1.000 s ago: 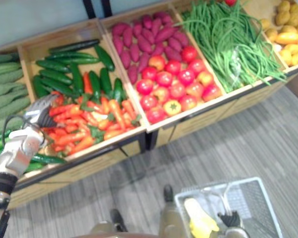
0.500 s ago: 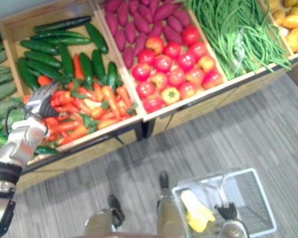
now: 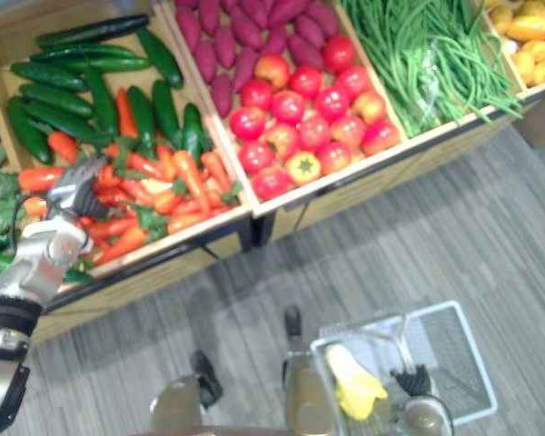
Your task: Pick vegetable in the basket
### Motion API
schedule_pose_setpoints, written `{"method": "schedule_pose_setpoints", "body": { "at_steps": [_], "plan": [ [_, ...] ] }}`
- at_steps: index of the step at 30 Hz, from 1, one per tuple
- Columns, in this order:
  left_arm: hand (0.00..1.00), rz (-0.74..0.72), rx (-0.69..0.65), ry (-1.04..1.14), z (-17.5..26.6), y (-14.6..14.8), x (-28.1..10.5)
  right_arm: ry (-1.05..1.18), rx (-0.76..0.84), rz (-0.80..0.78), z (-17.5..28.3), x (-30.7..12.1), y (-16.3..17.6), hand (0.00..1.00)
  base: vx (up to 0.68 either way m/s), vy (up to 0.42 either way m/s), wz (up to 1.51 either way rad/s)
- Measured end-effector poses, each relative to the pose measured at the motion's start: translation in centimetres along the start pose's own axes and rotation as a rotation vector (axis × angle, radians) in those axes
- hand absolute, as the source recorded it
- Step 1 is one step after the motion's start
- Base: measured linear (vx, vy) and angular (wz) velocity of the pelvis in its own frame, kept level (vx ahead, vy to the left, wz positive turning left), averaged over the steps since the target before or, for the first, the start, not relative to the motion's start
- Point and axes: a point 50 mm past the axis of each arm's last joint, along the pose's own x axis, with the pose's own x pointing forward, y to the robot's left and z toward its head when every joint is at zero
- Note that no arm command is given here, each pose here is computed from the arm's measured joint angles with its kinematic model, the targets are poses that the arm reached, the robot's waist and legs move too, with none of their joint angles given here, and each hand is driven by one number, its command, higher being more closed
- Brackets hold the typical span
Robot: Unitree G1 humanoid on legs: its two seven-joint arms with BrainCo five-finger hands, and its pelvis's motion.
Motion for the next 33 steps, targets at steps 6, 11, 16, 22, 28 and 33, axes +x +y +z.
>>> {"method": "schedule_pose_setpoints", "body": {
  "at_steps": [6, 11, 16, 22, 28, 33],
  "plan": [
    [1.0, 0.023, -0.041, 0.022, 0.2, 0.0, 0.1, -0.007, 0.003, -0.001, 0.3, 0.1, 0.0, 1.0, -0.05, -0.05, -0.05],
    [1.0, 0.029, -0.05, 0.046, 0.1, 0.0, 0.5, -0.007, 0.002, 0.0, 0.3, 0.1, 0.0, 1.0, -0.05, -0.059, -0.02],
    [1.0, 0.021, -0.072, 0.044, 0.6, -0.6, 0.4, -0.007, 0.002, 0.0, 0.3, 0.1, 0.0, 1.0, -0.02, -0.047, 0.0],
    [1.0, 0.021, -0.084, 0.04, 0.9, -0.8, 0.4, -0.007, 0.002, 0.0, 0.3, 0.1, 0.0, 1.0, -0.03, -0.051, 0.0],
    [1.0, 0.077, -0.094, 0.001, 1.8, 0.6, 0.7, -0.003, 0.0, 0.002, 0.1, 0.1, 0.0, 1.0, -0.04, -0.053, 0.03],
    [1.0, 0.143, -0.062, -0.033, 2.4, 2.3, 1.1, 0.018, -0.003, 0.003, -0.6, -0.2, 0.0, 1.0, -0.03, -0.045, 0.13]
  ]
}}
